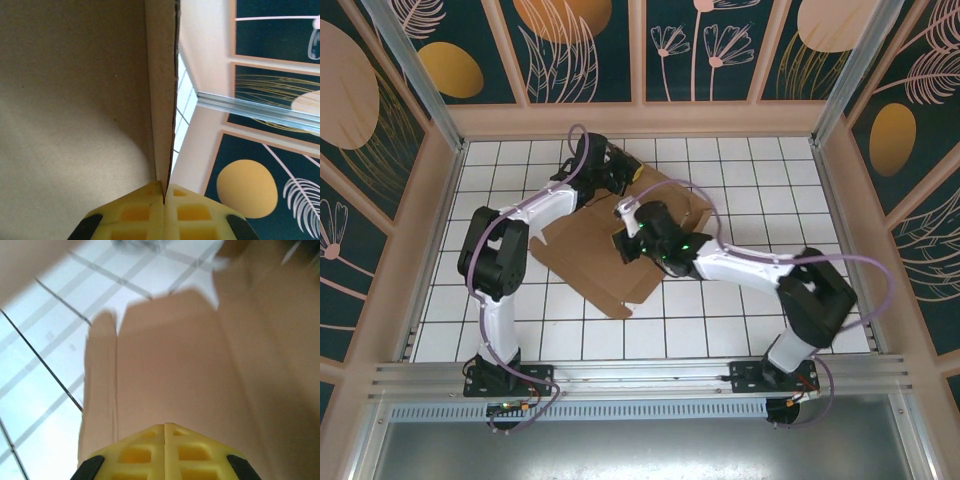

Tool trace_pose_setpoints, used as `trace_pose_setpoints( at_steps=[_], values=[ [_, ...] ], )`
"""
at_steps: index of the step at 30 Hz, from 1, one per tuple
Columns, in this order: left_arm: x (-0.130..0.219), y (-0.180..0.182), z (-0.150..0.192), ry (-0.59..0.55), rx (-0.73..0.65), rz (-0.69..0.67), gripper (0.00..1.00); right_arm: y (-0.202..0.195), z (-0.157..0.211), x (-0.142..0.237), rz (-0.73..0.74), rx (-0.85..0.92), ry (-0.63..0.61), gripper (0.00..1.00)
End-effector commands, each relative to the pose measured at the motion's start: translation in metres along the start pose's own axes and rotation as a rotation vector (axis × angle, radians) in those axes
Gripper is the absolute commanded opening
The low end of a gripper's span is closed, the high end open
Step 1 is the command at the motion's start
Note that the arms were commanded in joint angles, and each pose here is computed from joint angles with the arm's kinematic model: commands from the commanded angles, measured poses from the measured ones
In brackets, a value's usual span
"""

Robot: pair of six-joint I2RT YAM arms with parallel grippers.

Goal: Fold the paper box

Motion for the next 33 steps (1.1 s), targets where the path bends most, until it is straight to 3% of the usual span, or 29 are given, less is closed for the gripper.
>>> trace_pose_setpoints(
  at_steps=[1, 6, 14, 33],
  values=[
    [0.011, -0.019, -0.002, -0.011, -0.023, 0.074, 0.0, -0.015, 0.034, -0.029, 0.123, -0.041, 0.167, 0.0],
    [0.017, -0.018, 0.0, -0.02, -0.033, 0.078, 0.0, -0.037, 0.069, -0.053, 0.237, -0.058, 0.255, 0.0],
    [0.029, -0.004, 0.003, -0.043, -0.056, 0.052, 0.0, -0.074, 0.097, -0.047, 0.355, -0.046, 0.356, 0.0],
    [0.043, 0.029, 0.006, -0.086, -0.053, -0.032, 0.0, -0.128, 0.08, -0.004, 0.557, 0.044, 0.343, 0.0]
  ],
)
Point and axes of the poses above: each hand's point on the last joint's axis, 136 mm out from that joint toward the fingers, its own x axis back along the fingers, its own y axis along the line the jaws close on, z = x × y, the point moved 8 cm from there along x, back along the fingers, and after that the axes turned 8 degrees about -x, right-handed, at the moved point
